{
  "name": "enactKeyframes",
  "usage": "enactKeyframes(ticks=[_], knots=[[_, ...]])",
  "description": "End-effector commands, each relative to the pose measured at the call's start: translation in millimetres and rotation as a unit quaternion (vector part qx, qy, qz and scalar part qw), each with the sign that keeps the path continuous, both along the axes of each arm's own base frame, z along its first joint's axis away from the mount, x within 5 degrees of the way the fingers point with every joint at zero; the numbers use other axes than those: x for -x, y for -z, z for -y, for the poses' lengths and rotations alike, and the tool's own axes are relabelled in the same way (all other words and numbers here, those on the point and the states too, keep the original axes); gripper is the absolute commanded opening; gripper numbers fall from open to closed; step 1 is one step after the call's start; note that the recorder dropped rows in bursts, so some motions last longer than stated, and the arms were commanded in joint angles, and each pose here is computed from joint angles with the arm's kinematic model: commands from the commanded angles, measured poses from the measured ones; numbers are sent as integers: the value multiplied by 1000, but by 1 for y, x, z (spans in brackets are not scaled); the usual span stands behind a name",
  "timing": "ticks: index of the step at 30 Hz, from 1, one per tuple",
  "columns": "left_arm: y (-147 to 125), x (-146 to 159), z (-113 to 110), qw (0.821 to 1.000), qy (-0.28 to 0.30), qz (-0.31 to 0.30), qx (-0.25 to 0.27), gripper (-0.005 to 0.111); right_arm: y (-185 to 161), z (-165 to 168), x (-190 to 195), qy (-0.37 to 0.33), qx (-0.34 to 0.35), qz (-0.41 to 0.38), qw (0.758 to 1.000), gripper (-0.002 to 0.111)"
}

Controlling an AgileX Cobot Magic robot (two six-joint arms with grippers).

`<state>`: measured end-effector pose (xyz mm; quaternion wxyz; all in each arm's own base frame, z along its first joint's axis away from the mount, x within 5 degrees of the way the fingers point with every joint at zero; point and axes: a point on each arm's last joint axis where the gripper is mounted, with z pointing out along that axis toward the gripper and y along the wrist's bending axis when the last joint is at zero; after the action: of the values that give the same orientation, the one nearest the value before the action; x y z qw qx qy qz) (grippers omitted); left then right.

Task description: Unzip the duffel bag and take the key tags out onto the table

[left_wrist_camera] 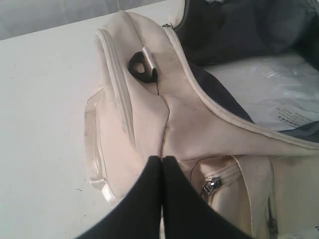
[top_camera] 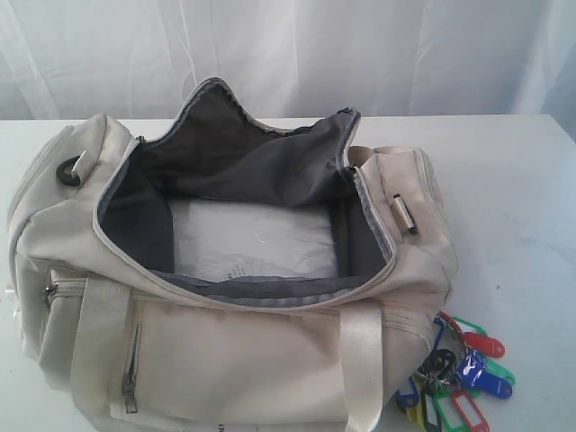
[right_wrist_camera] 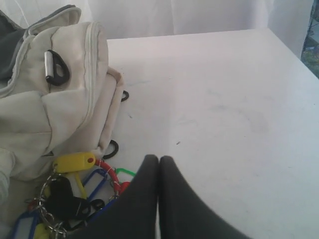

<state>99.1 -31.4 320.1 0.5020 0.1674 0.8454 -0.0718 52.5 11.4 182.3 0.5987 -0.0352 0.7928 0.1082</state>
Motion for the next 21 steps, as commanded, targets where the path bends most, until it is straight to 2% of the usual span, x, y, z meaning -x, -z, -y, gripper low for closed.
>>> enactKeyframes(ticks=[1,21], knots=[[2,2,1,1000,3,-3,5,0,0,1,0,4,17,9,1000,0],[2,2,1,1000,3,-3,5,0,0,1,0,-1,32,11,999,0]])
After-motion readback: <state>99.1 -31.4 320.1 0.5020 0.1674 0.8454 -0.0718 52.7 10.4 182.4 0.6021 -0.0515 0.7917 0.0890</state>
